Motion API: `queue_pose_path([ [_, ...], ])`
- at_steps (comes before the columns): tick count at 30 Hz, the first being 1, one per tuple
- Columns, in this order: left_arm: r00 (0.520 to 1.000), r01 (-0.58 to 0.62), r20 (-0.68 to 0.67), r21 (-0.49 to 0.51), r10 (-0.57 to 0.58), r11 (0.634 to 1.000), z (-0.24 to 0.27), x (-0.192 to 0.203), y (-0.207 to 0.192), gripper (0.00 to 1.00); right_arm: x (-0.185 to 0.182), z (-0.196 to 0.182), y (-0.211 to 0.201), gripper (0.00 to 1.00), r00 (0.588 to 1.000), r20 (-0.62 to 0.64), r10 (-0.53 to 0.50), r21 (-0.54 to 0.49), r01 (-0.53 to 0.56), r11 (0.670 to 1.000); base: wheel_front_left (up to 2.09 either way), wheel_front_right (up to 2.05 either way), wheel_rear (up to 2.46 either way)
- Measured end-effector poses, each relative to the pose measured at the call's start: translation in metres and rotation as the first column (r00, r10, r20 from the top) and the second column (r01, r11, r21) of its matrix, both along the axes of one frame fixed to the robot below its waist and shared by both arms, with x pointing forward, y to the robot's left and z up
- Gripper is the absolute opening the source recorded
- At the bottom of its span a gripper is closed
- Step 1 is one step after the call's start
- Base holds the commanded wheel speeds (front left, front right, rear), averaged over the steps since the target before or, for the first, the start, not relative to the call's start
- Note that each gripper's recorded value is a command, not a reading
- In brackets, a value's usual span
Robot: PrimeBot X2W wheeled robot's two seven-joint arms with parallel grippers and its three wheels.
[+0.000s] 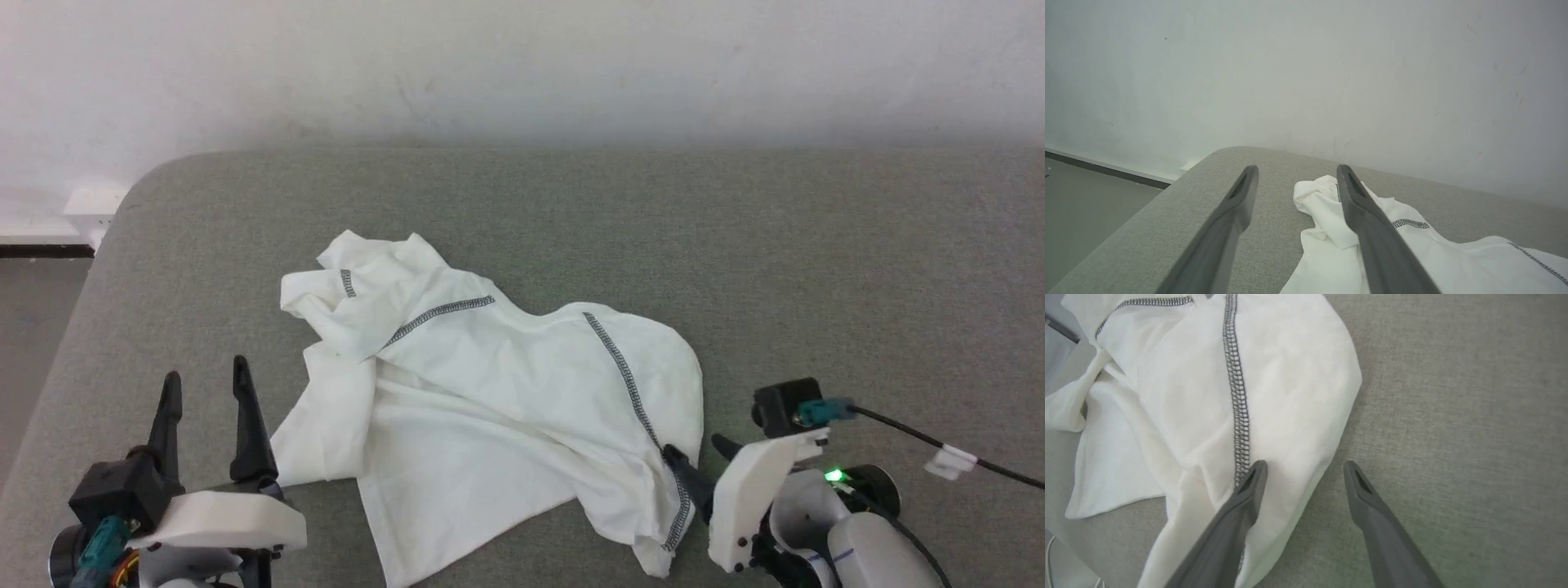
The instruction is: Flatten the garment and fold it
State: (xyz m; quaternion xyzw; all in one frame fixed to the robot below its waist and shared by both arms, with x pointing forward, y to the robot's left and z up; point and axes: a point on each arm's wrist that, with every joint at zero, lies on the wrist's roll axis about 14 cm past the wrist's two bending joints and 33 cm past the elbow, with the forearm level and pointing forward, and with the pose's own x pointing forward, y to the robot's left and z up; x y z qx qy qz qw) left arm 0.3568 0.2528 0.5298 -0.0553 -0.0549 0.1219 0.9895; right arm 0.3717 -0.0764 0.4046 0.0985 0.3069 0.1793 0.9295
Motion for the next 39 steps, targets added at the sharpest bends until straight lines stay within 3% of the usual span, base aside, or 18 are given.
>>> queue_pose_path([
  [8, 1.0, -0.017, -0.009, -0.029, 0.016, 0.999, -0.006, -0.008, 0.001, 1.0, -0.012, -0.032, 0.019, 1.0, 0.958, -0.25, 0.137, -0.108, -0.169, 0.98, 0.0, 0.0, 0.0],
  [9, 1.0, -0.016, -0.011, -0.032, 0.015, 0.999, -0.007, -0.008, 0.001, 1.0, -0.012, -0.033, 0.02, 0.8, 0.953, -0.269, 0.142, -0.1, -0.174, 0.98, 0.0, 0.0, 0.0],
  [10, 1.0, -0.012, -0.012, -0.035, 0.012, 0.999, -0.008, -0.008, 0.0, 1.0, -0.013, -0.035, 0.021, 0.37, 0.946, -0.289, 0.144, -0.091, -0.177, 0.98, 0.0, 0.0, 0.0],
  [11, 1.0, -0.012, -0.016, -0.035, 0.012, 0.999, -0.009, -0.008, 0.0, 1.0, -0.014, -0.036, 0.021, 0.0, 0.94, -0.306, 0.151, -0.096, -0.188, 0.978, 0.0, 0.0, 0.0],
  [15, 1.0, -0.005, -0.023, -0.033, 0.004, 0.999, -0.012, -0.008, -0.002, 1.0, -0.017, -0.035, 0.026, 0.0, 0.933, -0.323, 0.161, -0.06, -0.19, 0.98, 0.0, 0.0, 0.0],
  [18, 1.0, 0.009, -0.027, -0.033, -0.01, 0.999, -0.014, -0.006, -0.005, 1.0, -0.002, -0.02, 0.019, 0.0, 0.969, -0.207, 0.131, -0.093, -0.153, 0.984, 0.0, 0.0, 0.0],
  [21, 1.0, 0.019, -0.023, -0.041, -0.02, 0.999, -0.013, -0.004, -0.009, 1.0, 0.027, 0.012, -0.012, 0.0, 0.999, -0.027, 0.044, -0.145, -0.048, 0.988, 0.0, 0.0, 0.0],
  [26, 0.998, 0.056, -0.018, -0.049, -0.056, 0.997, -0.013, 0.002, -0.019, 1.0, 0.046, 0.049, -0.094, 0.0, 0.983, 0.121, -0.136, -0.238, 0.162, 0.958, 0.0, 0.0, 0.0],
  [31, 0.997, 0.074, -0.027, -0.052, -0.076, 0.996, -0.017, 0.007, -0.025, 1.0, 0.021, 0.037, -0.175, 0.0, 0.938, 0.084, -0.337, -0.305, 0.346, 0.887, 0.0, 0.0, 0.0],
  [35, 0.995, 0.083, -0.046, -0.055, -0.086, 0.995, -0.023, 0.008, -0.027, 1.0, -0.013, -0.002, -0.208, 0.0, 0.893, -0.02, -0.449, -0.329, 0.418, 0.847, 0.0, 0.0, 0.0],
  [37, 0.995, 0.083, -0.055, -0.056, -0.086, 0.995, -0.026, 0.008, -0.027, 1.0, -0.025, -0.019, -0.209, 0.0, 0.874, -0.06, -0.482, -0.307, 0.443, 0.842, 0.0, 0.0, 0.0],
  [38, 0.994, 0.083, -0.059, -0.057, -0.087, 0.995, -0.028, 0.008, -0.027, 1.0, -0.028, -0.026, -0.206, 0.2, 0.872, -0.072, -0.485, -0.3, 0.445, 0.844, 0.0, 0.0, 0.0],
  [39, 0.994, 0.083, -0.062, -0.057, -0.086, 0.995, -0.029, 0.008, -0.027, 1.0, -0.029, -0.029, -0.203, 0.57, 0.872, -0.066, -0.485, -0.293, 0.448, 0.845, 0.0, 0.0, 0.0],
])
